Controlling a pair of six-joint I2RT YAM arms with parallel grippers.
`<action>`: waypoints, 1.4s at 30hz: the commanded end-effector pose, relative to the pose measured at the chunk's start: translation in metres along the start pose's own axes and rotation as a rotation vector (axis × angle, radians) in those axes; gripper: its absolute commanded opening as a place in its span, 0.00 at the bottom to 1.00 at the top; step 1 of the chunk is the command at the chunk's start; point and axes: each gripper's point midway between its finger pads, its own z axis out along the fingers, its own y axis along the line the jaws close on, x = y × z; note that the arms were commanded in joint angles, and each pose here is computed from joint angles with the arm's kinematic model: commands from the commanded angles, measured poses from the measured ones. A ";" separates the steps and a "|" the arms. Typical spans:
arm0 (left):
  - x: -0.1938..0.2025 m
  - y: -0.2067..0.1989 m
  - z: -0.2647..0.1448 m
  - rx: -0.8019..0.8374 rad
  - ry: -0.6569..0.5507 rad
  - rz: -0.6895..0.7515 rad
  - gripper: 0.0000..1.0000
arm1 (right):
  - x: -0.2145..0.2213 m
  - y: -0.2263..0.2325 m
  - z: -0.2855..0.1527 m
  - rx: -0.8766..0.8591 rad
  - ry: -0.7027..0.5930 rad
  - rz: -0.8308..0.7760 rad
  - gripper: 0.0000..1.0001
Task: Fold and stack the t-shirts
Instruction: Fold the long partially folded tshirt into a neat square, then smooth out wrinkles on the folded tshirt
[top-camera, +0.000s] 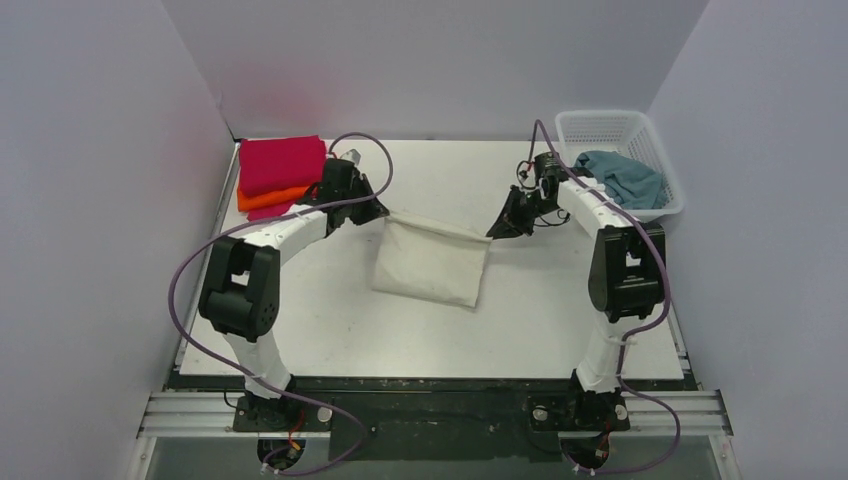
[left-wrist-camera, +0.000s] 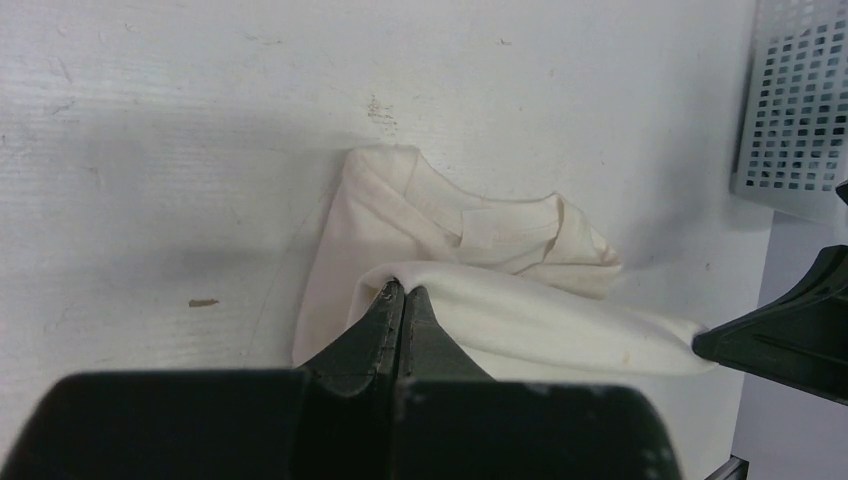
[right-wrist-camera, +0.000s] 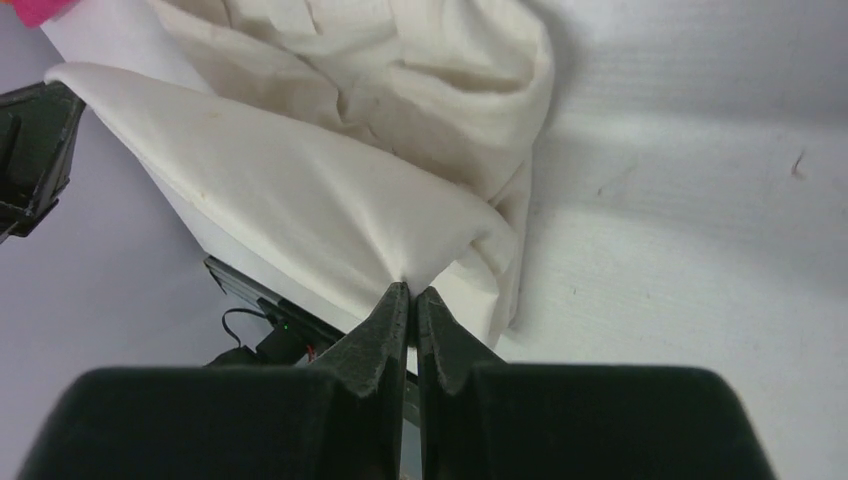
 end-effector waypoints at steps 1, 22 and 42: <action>-0.037 0.002 0.014 -0.011 -0.068 0.015 0.00 | -0.038 -0.003 0.004 0.019 -0.073 -0.013 0.02; -0.014 -0.071 -0.024 0.223 0.005 0.122 0.87 | -0.004 0.056 -0.013 -0.034 -0.242 -0.131 0.87; 0.041 0.029 0.074 -0.096 0.187 0.085 0.91 | 0.110 -0.003 0.089 0.023 0.034 -0.037 0.84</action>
